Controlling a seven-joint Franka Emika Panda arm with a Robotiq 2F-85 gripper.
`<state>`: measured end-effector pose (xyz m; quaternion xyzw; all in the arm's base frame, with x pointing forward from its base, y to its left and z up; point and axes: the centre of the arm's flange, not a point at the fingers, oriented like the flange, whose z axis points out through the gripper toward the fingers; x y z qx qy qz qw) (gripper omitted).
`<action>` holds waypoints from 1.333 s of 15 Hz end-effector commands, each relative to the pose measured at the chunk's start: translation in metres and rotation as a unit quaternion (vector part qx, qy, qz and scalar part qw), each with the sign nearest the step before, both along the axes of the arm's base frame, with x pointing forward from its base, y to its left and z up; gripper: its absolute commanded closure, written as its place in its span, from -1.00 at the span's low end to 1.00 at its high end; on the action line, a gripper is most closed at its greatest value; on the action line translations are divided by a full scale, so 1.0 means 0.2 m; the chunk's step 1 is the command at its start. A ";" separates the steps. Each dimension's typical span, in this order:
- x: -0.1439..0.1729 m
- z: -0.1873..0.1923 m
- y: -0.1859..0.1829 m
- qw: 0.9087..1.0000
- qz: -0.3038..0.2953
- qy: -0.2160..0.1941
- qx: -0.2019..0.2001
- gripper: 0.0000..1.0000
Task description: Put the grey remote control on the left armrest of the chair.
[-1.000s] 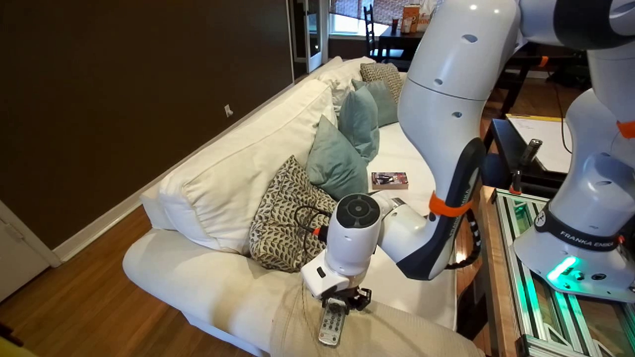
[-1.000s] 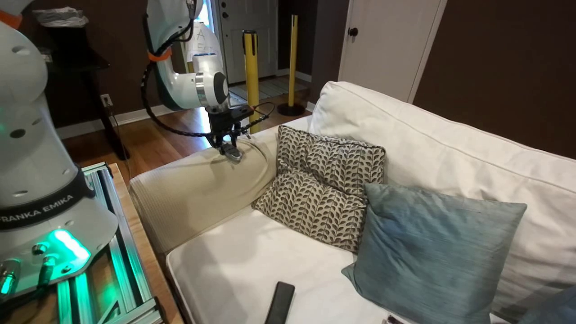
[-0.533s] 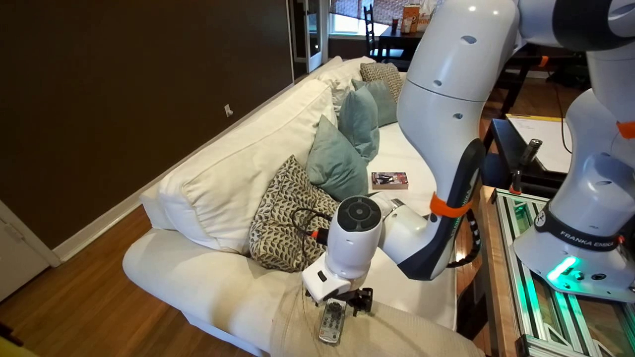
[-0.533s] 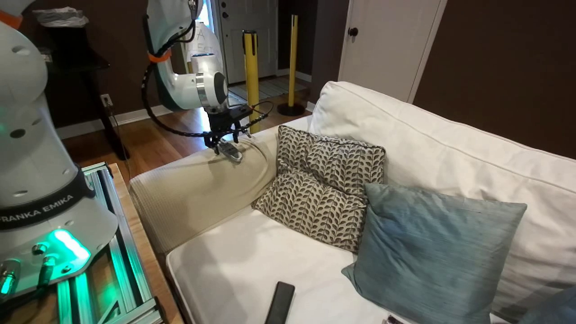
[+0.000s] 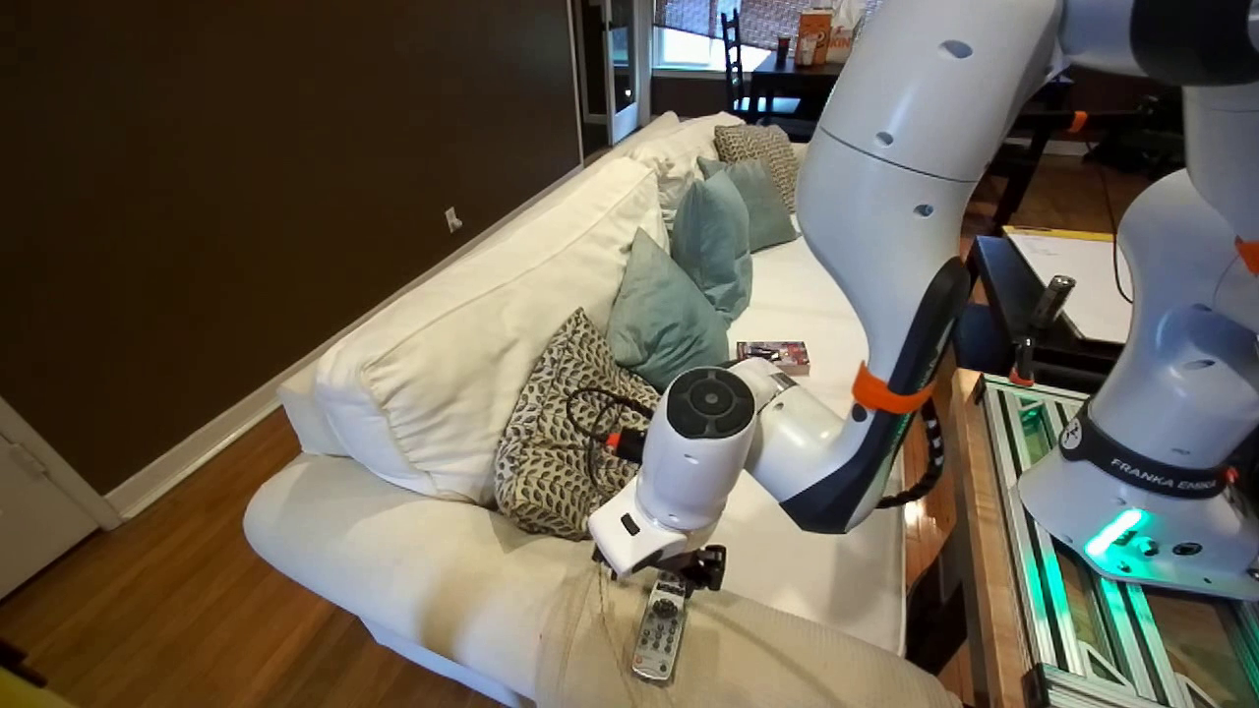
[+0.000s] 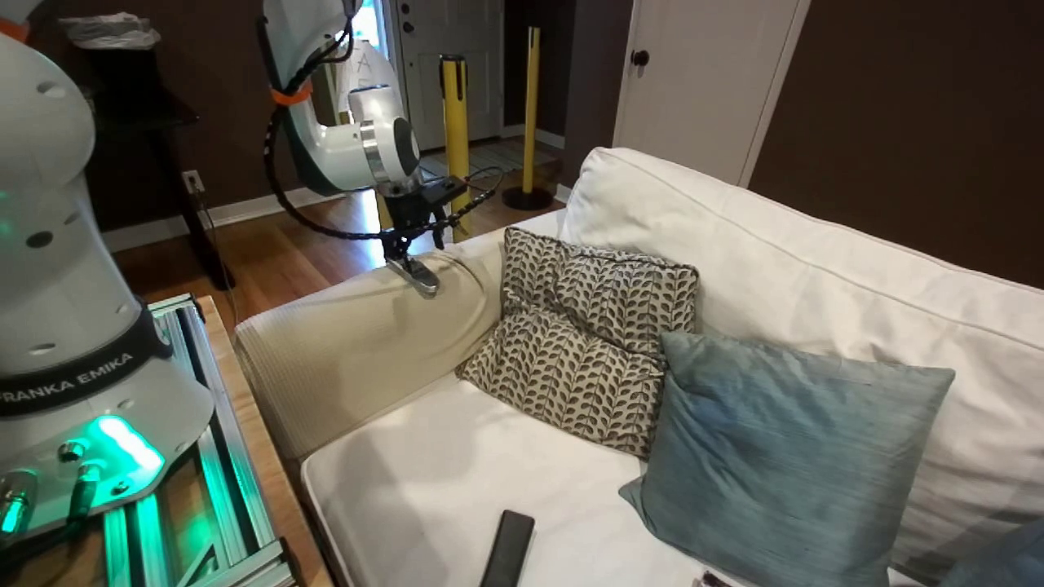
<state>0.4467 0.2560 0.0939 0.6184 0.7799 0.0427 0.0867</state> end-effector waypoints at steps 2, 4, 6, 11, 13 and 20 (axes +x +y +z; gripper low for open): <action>-0.04 0.19 -0.04 1.000 -0.014 -0.017 0.006 -1.00; -0.05 0.27 -0.06 0.999 -0.030 -0.025 0.033 -1.00; -0.06 0.36 -0.09 0.998 -0.049 -0.033 0.038 -1.00; -0.10 0.53 -0.18 0.992 -0.099 -0.038 0.074 -1.00; -0.12 0.60 -0.21 0.989 -0.109 -0.044 0.089 -1.00; -0.20 0.78 -0.25 0.976 -0.155 -0.054 0.146 -1.00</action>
